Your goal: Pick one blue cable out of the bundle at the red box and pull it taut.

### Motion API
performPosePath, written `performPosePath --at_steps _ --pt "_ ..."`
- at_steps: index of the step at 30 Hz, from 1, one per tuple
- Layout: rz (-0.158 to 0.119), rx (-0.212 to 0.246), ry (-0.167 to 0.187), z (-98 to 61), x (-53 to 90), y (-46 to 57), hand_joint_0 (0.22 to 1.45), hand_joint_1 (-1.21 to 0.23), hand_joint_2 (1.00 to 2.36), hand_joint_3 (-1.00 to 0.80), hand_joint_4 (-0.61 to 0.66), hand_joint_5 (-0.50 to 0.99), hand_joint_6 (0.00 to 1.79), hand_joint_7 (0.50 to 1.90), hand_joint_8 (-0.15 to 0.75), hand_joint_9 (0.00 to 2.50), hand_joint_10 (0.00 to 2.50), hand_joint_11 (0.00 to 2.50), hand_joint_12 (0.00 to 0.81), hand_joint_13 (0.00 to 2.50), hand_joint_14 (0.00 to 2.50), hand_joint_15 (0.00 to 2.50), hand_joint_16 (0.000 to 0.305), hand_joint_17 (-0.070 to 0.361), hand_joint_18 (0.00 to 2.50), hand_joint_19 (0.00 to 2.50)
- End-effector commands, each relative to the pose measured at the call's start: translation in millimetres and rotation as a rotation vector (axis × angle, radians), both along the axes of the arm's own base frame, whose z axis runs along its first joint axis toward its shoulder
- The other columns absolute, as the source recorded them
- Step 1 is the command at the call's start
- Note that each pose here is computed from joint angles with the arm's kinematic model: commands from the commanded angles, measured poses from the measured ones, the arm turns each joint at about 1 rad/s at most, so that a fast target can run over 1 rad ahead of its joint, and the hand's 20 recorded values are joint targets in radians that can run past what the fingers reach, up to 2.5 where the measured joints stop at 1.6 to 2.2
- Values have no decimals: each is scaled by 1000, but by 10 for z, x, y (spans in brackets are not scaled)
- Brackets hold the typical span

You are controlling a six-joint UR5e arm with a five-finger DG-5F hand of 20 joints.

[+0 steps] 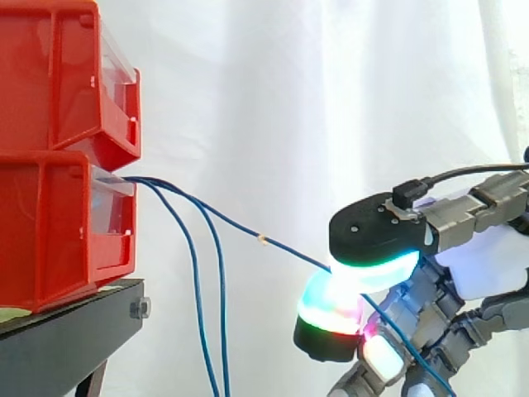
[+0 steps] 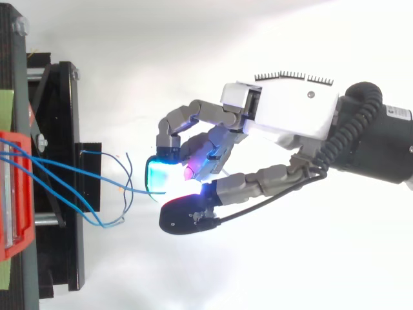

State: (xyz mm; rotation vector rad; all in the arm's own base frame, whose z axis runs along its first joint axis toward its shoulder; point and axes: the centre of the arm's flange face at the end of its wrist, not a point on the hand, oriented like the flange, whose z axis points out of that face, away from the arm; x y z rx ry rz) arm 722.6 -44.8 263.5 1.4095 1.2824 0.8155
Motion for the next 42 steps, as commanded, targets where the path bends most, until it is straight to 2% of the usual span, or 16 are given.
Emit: performPosePath --at_steps 1,9,14,18,24,30,42 --pt "5 6 14 -8 -15 33 644 -878 1018 123 41 -91 889 1305 387 1086 11 451 405 711 6 186 67 150 977 348" --pt "6 14 28 -7 -37 62 648 -879 1015 145 20 -89 895 1307 388 1110 11 447 405 733 6 197 67 152 1000 347" --pt "5 11 6 222 -87 68 649 -879 1015 146 16 -88 897 1293 390 1117 11 444 407 735 6 200 68 152 1001 346" --pt "7 12 15 294 -126 82 649 -878 1015 146 14 -87 897 1295 391 1119 10 441 406 736 6 198 68 152 1004 346" --pt "11 7 32 285 -146 90 648 -878 1014 148 16 -87 896 1298 394 1122 11 447 407 738 6 203 68 153 1004 345" --pt "20 5 31 289 -146 98 648 -876 1014 147 17 -86 896 1295 395 1125 11 447 407 739 6 197 68 153 1008 351" --pt "16 3 28 282 -139 95 647 -874 1013 145 21 -87 897 1291 392 1121 10 445 410 733 6 192 68 154 998 345"
